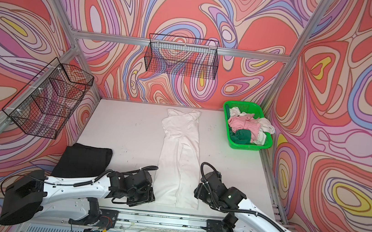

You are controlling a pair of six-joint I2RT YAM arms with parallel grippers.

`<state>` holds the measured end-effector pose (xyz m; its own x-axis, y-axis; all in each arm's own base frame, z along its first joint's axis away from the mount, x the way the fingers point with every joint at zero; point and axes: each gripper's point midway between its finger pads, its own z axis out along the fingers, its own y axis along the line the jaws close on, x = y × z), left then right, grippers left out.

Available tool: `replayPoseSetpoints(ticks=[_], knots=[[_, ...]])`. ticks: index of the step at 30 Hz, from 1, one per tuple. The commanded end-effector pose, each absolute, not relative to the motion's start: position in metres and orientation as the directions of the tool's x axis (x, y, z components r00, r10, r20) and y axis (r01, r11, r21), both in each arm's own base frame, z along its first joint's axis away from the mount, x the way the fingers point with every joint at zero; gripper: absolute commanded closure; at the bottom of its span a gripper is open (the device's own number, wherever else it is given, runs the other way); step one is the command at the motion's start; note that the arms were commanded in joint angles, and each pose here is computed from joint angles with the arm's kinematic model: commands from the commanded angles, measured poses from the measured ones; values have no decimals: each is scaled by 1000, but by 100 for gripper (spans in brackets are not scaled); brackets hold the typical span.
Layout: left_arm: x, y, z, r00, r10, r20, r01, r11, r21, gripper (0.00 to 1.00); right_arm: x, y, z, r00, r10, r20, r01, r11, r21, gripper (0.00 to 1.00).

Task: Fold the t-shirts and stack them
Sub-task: 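Bring both grippers back to the shirt's near edge and grasp it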

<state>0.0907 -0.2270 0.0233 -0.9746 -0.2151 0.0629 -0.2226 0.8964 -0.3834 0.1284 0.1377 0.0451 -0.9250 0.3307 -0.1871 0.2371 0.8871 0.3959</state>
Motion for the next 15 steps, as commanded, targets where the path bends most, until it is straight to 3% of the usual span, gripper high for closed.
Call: replayPoseSetpoints(ticks=[1, 5, 8, 15], knots=[[75, -202, -8, -963, -249, 101, -267, 929, -257, 38, 116, 128, 32, -906, 394, -156, 328, 884, 333, 32], [75, -208, -10, -967, -234, 100, -252, 935, -248, 44, 105, 131, 24, -916, 375, -145, 317, 896, 312, 34], [74, -207, -12, -968, -231, 102, -250, 938, -242, 55, 101, 138, 23, -922, 362, -139, 305, 898, 317, 38], [72, -201, -17, -966, -237, 99, -254, 938, -235, 59, 95, 148, 15, -934, 330, -138, 279, 914, 295, 46]])
